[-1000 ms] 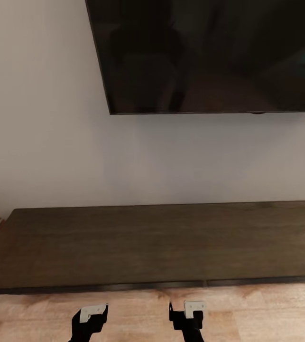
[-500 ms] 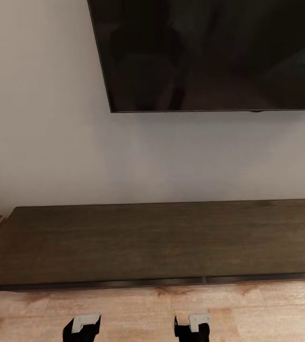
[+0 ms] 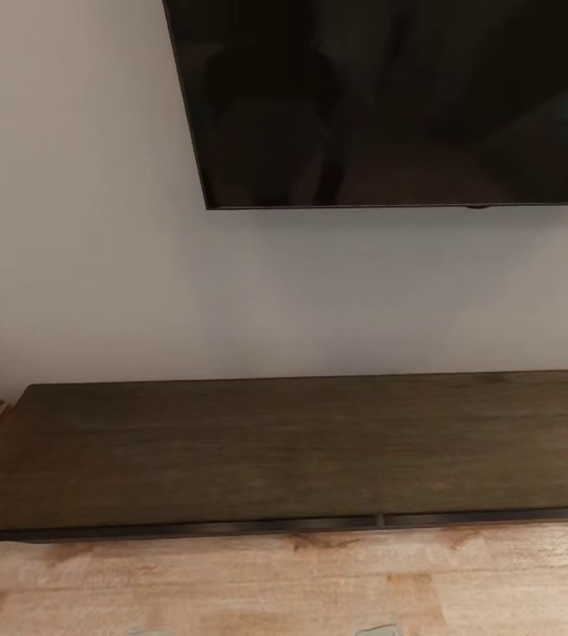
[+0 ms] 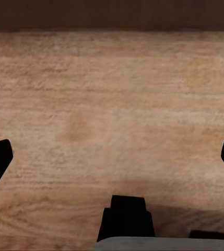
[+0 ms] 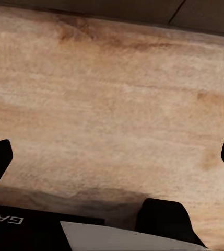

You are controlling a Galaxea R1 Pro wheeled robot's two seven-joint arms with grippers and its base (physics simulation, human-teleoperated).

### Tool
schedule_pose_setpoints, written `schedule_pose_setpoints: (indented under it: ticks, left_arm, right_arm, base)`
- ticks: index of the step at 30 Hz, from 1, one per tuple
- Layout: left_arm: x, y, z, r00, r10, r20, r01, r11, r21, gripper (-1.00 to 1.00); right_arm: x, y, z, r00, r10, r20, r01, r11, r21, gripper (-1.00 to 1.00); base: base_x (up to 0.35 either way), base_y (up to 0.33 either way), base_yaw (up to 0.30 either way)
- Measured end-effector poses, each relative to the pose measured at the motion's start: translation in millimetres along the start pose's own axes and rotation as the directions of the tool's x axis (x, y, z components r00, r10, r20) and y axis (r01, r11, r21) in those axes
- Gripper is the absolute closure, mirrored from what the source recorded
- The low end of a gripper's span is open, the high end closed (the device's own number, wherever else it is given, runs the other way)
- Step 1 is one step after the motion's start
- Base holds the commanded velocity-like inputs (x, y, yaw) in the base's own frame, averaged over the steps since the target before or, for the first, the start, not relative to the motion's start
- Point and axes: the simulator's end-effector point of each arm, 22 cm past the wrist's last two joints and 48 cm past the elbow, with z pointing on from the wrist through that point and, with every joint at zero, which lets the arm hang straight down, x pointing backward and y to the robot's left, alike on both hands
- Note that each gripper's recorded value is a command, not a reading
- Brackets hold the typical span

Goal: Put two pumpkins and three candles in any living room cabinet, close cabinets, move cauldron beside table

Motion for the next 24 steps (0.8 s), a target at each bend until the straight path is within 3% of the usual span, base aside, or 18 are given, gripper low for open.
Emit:
schedule_pose_setpoints:
  ticks: [6,10,24]
  left_arm:
    - [22.6,5.7,-9.5,0.999,0.006,-0.033,-0.006,1.000,-0.009,-1.00]
    - [24.5,9.1,-10.2,0.999,0.009,-0.037,-0.010,1.000,-0.015,-1.00]
    - [24.0,9.2,-10.0,0.999,0.012,-0.036,-0.012,1.000,-0.015,-1.00]
  right_arm:
    - [6.5,-21.9,0.6,1.000,-0.010,-0.007,0.011,1.000,0.028,-1.00]
    - [5.1,-21.7,1.0,1.000,-0.012,-0.003,0.012,1.000,0.026,-1.00]
    - [5.2,-20.0,0.5,1.000,-0.008,-0.005,0.009,0.999,0.032,-1.00]
  base:
    - [0.000,0.000,0.000]
    - [0.000,0.000,0.003]
    - [0.000,-0.018,0.278]
